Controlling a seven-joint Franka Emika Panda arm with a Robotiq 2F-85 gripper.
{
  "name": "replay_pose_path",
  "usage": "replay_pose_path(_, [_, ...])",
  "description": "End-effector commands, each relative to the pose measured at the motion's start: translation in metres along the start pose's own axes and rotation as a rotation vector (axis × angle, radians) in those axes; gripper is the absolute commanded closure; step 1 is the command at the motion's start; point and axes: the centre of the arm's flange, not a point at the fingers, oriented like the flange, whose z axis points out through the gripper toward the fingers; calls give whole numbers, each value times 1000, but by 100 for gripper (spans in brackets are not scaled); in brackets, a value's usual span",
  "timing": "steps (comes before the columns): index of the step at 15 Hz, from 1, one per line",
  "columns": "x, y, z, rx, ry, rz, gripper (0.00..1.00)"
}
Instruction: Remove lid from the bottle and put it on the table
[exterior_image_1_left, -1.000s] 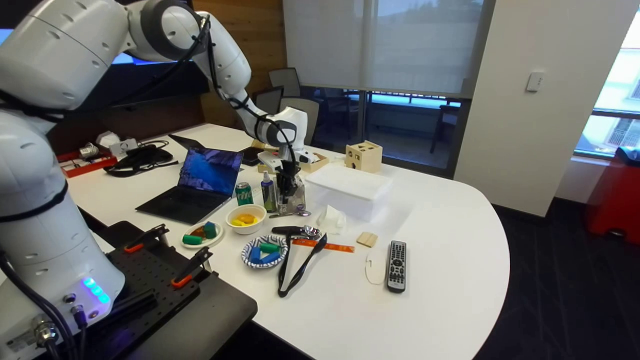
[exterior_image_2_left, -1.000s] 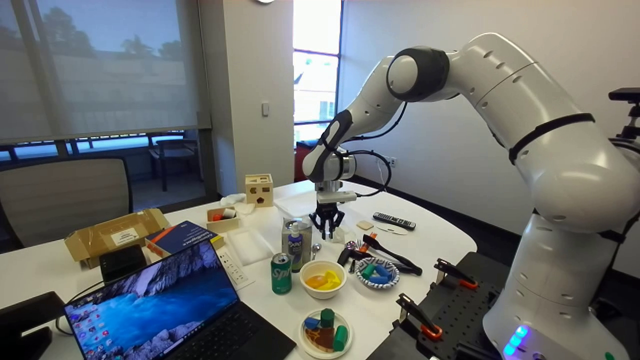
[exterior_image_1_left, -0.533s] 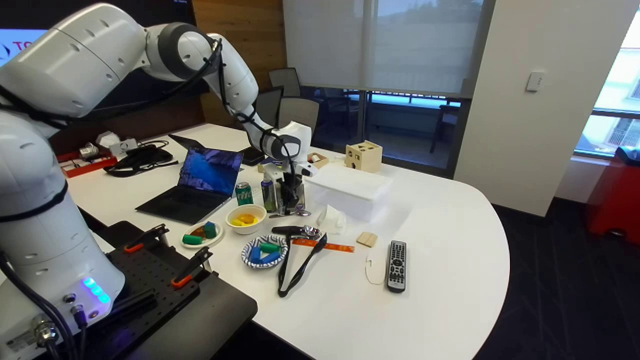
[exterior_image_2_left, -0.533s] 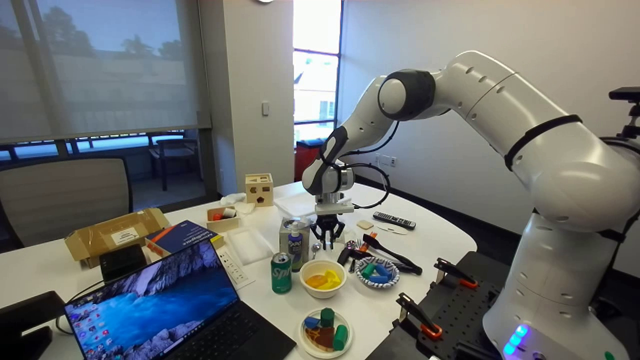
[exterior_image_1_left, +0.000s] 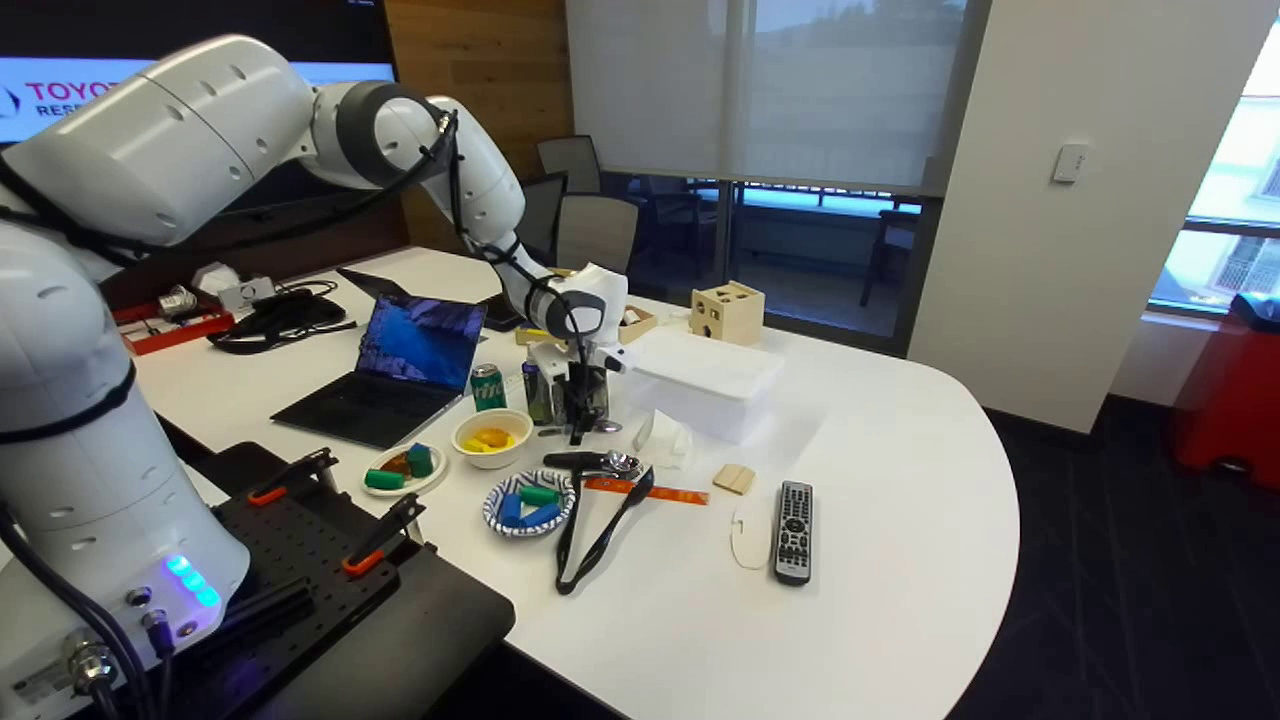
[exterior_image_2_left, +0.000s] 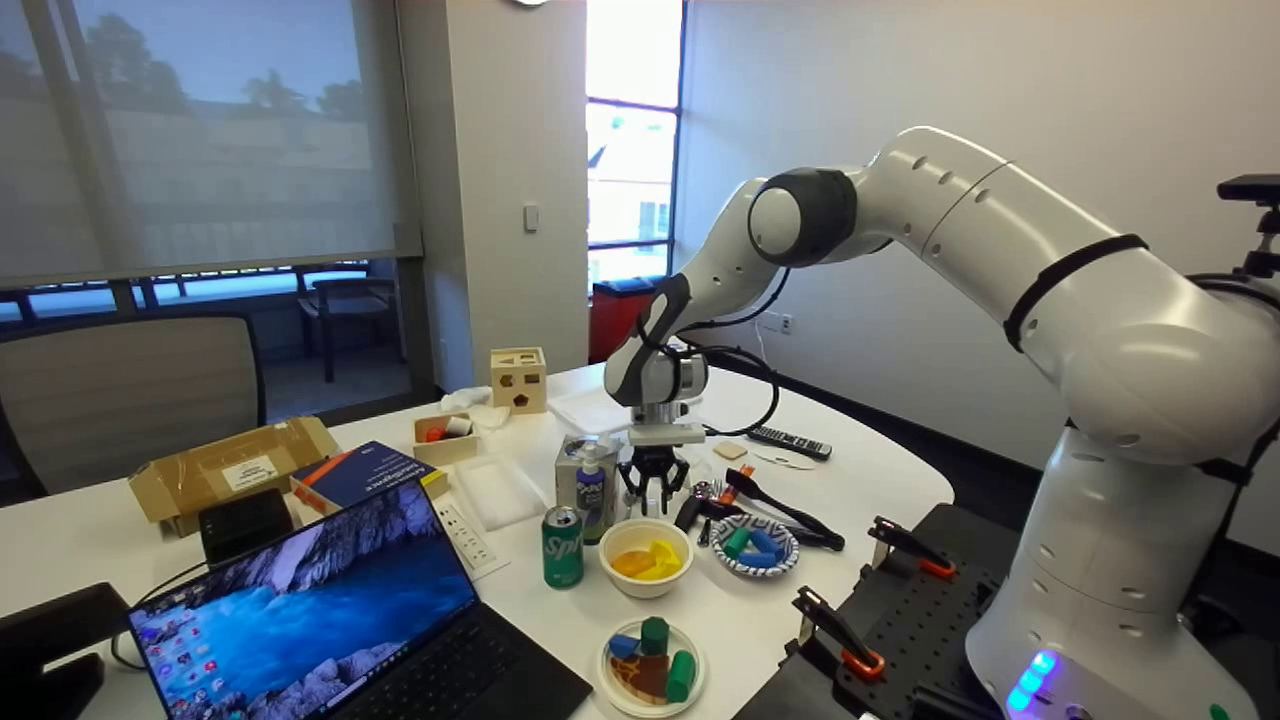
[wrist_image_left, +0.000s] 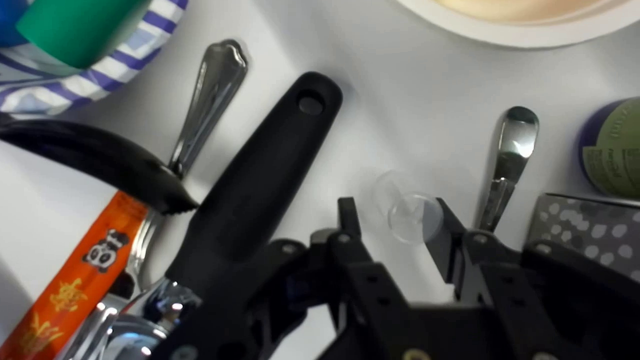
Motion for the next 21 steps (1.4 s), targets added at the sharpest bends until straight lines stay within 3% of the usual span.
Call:
replay_pose_path(1, [-9, -9, -29, 55, 41, 5, 28])
replay_pose_path(5, [-45, -22, -95, 58, 105, -54, 1])
replay_pose_path(13, [-134, -38, -221, -23, 91, -200, 0])
replay_pose_path(21, [-180, -52, -266, -58, 98, -327, 0])
